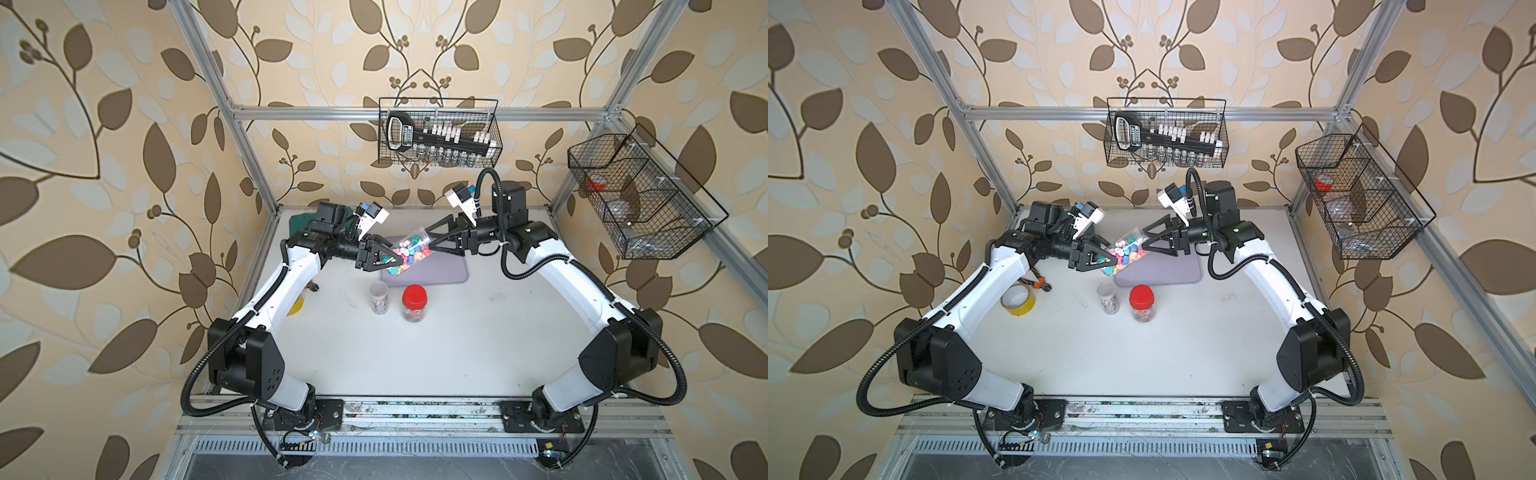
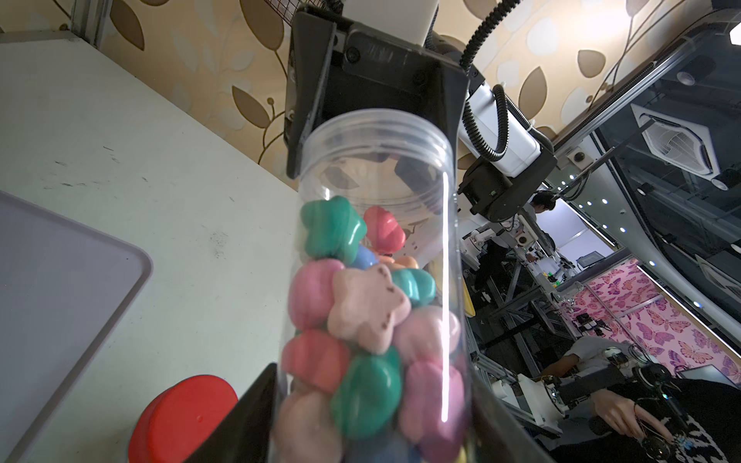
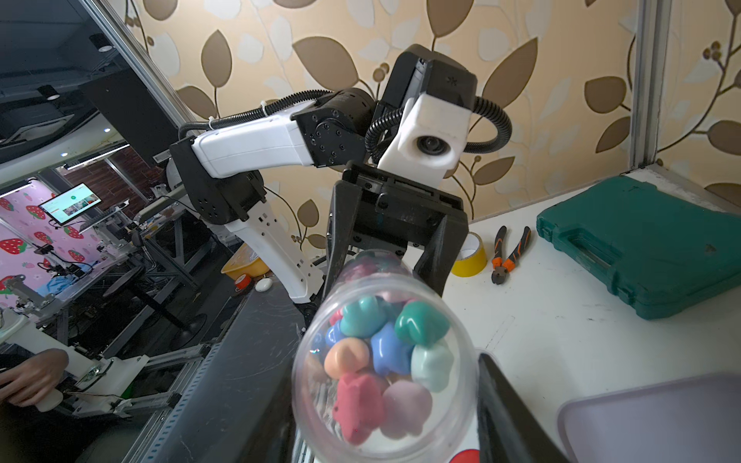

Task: Pour the candies out of the jar
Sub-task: Unscrew the lid from the jar.

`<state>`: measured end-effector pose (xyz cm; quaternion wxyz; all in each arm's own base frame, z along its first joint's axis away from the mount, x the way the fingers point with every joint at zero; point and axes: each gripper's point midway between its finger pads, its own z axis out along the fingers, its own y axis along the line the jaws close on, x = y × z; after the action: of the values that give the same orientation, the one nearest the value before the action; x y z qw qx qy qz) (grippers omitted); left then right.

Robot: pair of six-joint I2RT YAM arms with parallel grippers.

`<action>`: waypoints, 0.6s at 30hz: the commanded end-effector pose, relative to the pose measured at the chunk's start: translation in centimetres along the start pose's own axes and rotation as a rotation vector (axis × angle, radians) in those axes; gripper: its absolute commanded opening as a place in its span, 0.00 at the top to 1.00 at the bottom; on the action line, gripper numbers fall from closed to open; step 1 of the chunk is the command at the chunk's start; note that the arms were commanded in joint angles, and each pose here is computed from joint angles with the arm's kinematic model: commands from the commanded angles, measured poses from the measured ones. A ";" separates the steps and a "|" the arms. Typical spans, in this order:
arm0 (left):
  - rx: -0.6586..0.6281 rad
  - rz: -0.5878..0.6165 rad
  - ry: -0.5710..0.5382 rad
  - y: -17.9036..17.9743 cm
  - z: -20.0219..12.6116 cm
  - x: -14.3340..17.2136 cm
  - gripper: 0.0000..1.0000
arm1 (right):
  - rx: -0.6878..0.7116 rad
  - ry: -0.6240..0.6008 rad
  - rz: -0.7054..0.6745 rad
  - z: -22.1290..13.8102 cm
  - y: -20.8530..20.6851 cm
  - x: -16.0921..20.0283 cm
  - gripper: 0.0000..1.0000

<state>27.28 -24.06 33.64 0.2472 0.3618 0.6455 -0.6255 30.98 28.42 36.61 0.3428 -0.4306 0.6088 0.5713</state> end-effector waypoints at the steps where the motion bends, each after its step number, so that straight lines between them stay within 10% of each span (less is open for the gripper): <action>1: 0.080 0.182 -0.016 -3.2 0.0 -2.7 0.41 | -0.150 0.037 0.034 1.5 3.3 1.2 0.49; 6: 0.070 0.168 -0.012 -2.9 0.0 -2.1 0.41 | -0.093 0.027 0.069 1.2 2.7 0.1 0.30; 18: -0.009 0.194 -0.004 -2.4 -0.1 -1.7 0.41 | 0.020 -0.034 0.230 -0.9 1.9 -3.2 0.25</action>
<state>27.34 -24.24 33.93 0.2717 0.3869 0.6354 -0.6105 30.76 28.64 37.93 0.2828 -0.3640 0.6498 0.6044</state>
